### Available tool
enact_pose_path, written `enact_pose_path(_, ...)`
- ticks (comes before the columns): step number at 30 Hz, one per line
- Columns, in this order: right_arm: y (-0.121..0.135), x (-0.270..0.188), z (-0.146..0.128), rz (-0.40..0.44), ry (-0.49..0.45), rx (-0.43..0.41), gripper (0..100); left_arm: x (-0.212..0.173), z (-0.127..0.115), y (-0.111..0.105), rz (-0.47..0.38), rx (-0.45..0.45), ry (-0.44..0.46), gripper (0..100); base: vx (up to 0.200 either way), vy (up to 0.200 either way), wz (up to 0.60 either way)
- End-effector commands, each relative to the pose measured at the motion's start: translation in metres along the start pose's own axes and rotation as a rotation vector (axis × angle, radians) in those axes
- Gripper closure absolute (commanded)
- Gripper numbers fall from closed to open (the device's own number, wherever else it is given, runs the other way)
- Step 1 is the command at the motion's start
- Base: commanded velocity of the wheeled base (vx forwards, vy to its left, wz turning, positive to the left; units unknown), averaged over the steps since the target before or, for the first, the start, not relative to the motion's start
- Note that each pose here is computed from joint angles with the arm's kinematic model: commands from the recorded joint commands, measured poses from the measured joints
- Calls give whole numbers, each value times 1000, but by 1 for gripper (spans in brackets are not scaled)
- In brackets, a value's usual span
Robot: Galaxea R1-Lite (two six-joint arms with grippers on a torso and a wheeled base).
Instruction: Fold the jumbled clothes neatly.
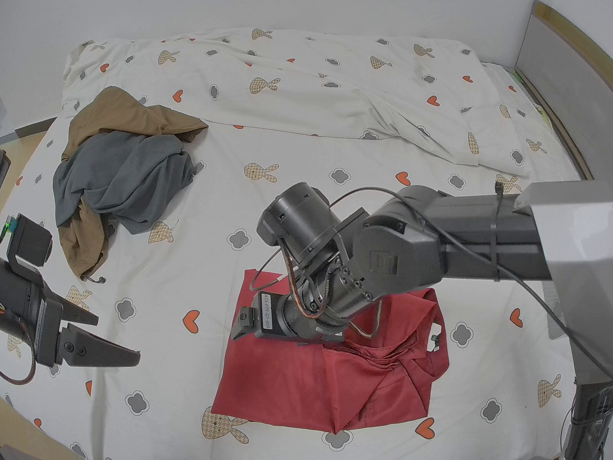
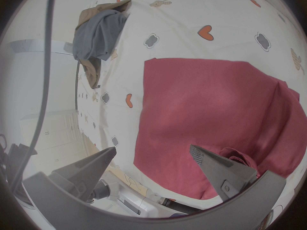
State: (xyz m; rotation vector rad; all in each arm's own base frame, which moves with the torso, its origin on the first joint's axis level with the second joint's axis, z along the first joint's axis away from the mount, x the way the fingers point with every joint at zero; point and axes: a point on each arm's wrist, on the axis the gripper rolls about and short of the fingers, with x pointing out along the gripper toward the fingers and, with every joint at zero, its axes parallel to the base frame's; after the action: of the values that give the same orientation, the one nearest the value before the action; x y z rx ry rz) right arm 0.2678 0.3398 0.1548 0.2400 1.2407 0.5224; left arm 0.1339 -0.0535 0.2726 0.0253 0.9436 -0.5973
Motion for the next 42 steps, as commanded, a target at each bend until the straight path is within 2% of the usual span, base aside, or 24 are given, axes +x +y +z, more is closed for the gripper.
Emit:
enact_pose_path(1, -13, 14, 5, -35, 18, 27, 0, 0, 0, 0, 1, -2, 1, 0, 0, 0, 0)
enact_pose_path(7, -36, 11, 5, -89, 43, 70, 0, 2, 1, 1, -1, -4, 8, 0, 0, 0, 0)
enact_pose_path(8, -40, -1, 3, -91, 37, 77, 0, 3, 1, 1, -1, -4, 10, 0, 0, 0, 0)
enact_pose_path(11, -59, -21, -7, -128, 56, 109, 0, 5, 2, 2, -2, -5, 17, 0, 0, 0, 0)
enact_pose_path(13, -63, -25, -10, -135, 61, 116, 0, 5, 2, 2, -2, -6, 19, 0, 0, 0, 0)
enact_pose_path(14, -72, -35, -20, -154, 77, 128, 0, 6, 2, 2, -2, -7, 23, 0, 0, 0, 0)
enact_pose_path(21, -92, -67, -47, -181, 98, 155, 0, 12, 4, 4, -5, -12, 42, 0, 0, 0, 0)
enact_pose_path(32, -132, -76, -64, -253, 138, 240, 0, 18, 4, 6, -5, -20, 69, 0, 0, 0, 0)
enact_pose_path(36, -157, -75, -54, -248, 78, 284, 0, 19, 5, 6, -5, -22, 73, 0, 0, 0, 0)
enact_pose_path(42, -180, -81, -49, -181, -45, 227, 0, 21, 5, 6, -6, -22, 78, 0, 0, 0, 0)
